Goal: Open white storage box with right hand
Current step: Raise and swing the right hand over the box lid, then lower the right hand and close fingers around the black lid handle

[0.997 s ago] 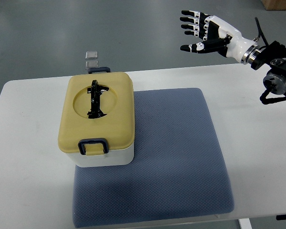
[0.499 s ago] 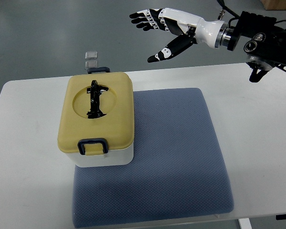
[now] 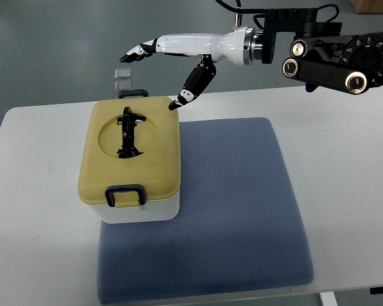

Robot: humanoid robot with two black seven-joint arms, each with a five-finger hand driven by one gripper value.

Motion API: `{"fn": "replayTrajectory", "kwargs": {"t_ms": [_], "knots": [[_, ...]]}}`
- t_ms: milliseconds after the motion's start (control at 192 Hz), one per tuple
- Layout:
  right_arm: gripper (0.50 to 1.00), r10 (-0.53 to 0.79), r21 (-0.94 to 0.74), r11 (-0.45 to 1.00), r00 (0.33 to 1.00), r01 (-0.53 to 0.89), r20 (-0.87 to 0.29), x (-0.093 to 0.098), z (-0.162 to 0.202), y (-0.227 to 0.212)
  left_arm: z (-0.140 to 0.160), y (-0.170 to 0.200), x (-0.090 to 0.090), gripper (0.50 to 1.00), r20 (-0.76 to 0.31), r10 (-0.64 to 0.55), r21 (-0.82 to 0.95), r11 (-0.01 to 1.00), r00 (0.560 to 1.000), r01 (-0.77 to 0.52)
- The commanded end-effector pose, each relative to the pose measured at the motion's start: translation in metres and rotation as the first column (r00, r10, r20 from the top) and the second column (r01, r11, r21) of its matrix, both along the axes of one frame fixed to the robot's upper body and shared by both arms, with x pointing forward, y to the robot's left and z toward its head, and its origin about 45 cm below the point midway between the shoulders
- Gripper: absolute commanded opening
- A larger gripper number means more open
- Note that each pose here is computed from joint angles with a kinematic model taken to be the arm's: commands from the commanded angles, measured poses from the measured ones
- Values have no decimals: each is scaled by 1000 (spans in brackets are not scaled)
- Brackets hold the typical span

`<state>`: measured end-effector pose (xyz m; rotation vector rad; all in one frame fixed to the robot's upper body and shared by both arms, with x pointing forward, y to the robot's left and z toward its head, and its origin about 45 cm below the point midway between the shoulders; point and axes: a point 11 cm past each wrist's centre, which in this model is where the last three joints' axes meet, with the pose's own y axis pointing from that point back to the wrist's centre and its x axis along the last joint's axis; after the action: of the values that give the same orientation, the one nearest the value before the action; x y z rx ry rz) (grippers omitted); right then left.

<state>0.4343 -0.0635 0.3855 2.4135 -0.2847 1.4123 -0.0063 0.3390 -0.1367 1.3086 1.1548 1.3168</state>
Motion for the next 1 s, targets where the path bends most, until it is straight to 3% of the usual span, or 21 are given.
{"fn": "replayTrajectory", "kwargs": {"t_ms": [0, 244, 639, 992], "knots": [[924, 59, -71, 996, 995, -53, 78, -6, 5, 17, 0, 0, -1, 1000, -1, 0, 0, 1000, 1000, 0], [921, 181, -191, 972, 960, -140, 215, -21, 13, 51, 0, 0, 0, 1000, 0, 0, 0, 1000, 1000, 0], [919, 376, -440, 869, 881, -228, 286, -36, -13, 66, 0, 0, 0, 1000, 0, 0, 0, 1000, 1000, 0], [848, 451, -500, 831, 822, -245, 348, -41, -20, 77, 0, 0, 0, 1000, 0, 0, 0, 1000, 1000, 0]]}}
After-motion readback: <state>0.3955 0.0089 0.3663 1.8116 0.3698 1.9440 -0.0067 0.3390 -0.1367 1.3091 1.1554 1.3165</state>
